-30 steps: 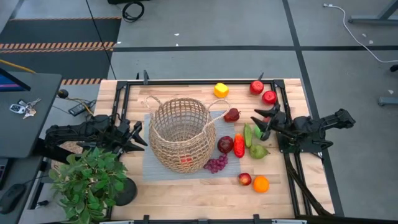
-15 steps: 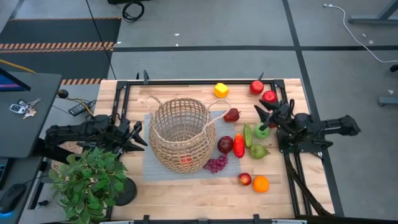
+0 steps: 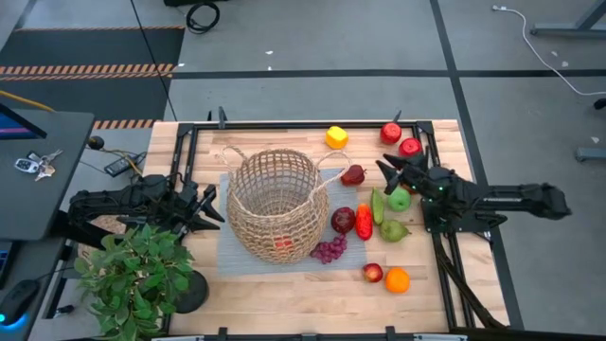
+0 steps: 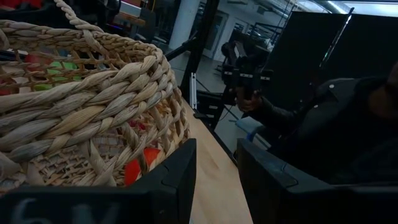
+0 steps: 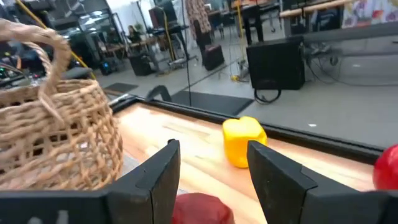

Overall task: Build produce basket
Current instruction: Put the bell pepper into the brown basket

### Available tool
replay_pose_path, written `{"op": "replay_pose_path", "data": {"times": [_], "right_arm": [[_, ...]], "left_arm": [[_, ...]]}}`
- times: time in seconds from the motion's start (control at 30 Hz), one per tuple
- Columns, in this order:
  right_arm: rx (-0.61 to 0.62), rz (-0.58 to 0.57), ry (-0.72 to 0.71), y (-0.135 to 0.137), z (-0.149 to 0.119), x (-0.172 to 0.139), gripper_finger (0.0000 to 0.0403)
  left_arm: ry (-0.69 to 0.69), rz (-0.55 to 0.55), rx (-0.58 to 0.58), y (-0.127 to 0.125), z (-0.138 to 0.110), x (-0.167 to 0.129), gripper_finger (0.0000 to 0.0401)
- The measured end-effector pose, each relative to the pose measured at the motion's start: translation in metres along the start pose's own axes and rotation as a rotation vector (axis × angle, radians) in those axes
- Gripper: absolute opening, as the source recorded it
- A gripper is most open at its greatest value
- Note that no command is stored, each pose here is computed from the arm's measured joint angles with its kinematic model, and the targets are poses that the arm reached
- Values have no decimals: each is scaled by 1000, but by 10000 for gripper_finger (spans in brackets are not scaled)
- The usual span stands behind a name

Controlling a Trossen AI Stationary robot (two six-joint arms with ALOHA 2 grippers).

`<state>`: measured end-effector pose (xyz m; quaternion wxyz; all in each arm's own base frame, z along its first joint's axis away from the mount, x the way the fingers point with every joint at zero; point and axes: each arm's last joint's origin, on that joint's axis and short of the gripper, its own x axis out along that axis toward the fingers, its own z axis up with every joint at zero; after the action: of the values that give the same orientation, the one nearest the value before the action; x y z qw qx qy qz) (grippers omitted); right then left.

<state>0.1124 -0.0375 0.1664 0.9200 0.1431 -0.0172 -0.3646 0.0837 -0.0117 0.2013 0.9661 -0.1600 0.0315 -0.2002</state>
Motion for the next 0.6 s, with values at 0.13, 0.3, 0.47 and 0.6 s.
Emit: {"op": "replay_pose_path", "data": {"times": [0.13, 0.3, 0.47, 0.6], "right_arm": [[5, -12, 8, 1, -2, 9, 192], [-25, -75, 50, 1, 1, 23, 192], [-63, -64, 91, 4, 12, 38, 192], [-75, -63, 123, 5, 18, 49, 192]], "left_arm": [[0, 0, 0, 0, 0, 0, 121], [0, 0, 0, 0, 0, 0, 121], [0, 0, 1, 0, 0, 0, 121], [0, 0, 1, 0, 0, 0, 121]]}}
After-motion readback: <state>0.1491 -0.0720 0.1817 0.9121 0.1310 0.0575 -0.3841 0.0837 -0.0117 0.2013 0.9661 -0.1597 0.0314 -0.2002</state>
